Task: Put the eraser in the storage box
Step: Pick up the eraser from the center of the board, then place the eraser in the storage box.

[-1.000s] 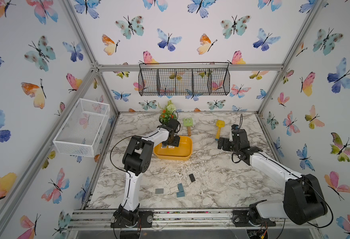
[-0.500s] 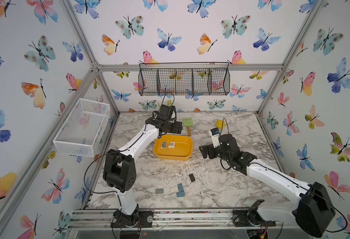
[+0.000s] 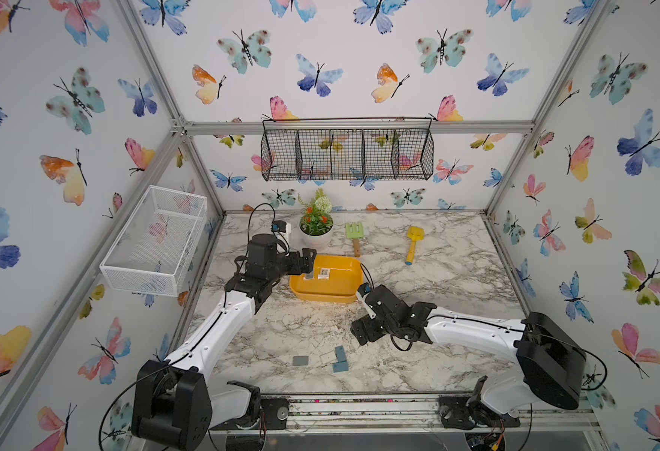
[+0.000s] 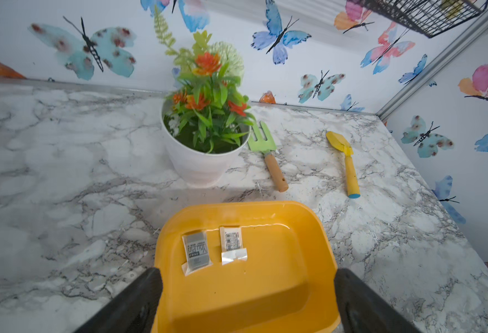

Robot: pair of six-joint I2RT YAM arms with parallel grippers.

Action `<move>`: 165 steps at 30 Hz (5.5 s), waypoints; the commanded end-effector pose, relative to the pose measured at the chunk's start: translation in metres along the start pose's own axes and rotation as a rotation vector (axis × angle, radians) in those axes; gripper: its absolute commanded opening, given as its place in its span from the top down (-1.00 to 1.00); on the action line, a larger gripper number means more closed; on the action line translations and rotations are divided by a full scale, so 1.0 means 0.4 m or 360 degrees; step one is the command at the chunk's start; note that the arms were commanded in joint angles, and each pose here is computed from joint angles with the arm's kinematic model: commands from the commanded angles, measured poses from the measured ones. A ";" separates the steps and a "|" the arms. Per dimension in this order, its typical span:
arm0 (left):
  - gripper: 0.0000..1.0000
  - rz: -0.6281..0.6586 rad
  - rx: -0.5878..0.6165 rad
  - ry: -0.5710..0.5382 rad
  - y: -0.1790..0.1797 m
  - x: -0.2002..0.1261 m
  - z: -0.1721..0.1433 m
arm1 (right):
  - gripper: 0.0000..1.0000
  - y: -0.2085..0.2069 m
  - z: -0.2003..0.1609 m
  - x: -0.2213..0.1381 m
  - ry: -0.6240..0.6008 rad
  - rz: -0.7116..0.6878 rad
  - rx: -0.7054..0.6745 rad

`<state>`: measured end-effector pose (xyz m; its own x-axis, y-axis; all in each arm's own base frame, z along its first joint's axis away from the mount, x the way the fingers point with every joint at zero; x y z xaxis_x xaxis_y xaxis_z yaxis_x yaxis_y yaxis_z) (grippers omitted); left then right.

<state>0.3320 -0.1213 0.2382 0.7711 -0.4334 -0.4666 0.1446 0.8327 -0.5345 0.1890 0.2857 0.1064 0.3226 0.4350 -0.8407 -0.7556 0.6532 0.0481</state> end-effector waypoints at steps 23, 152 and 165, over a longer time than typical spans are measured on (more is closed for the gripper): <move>-0.97 0.0251 -0.0344 -0.0537 0.218 -0.124 0.021 | -0.63 0.044 -0.029 0.080 0.0267 -0.0083 0.0089; -0.97 0.0037 -0.0405 -0.0371 0.224 -0.042 0.060 | 0.04 -0.241 0.416 0.379 0.0037 -0.0195 0.0092; -0.97 -0.0018 -0.0414 -0.0344 0.213 -0.037 0.061 | -0.50 -0.187 0.552 0.080 -0.0472 -0.0056 -0.0004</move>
<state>0.3464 -0.0350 0.2154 0.8901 -0.3147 -0.3296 -0.0091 0.7108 -0.7033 0.3831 0.3823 0.1246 0.4258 0.4512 -0.7843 -0.7132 0.7008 0.0159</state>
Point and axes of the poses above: each gripper's point midway between its finger pads, its own x axis out along the fingers, its own y axis along the line the jaws close on, z = x × y, the point moved 5 cm from there along -x, back along the fingers, and after that the axes turned 15 degrees about -x, right-handed, at the moved point
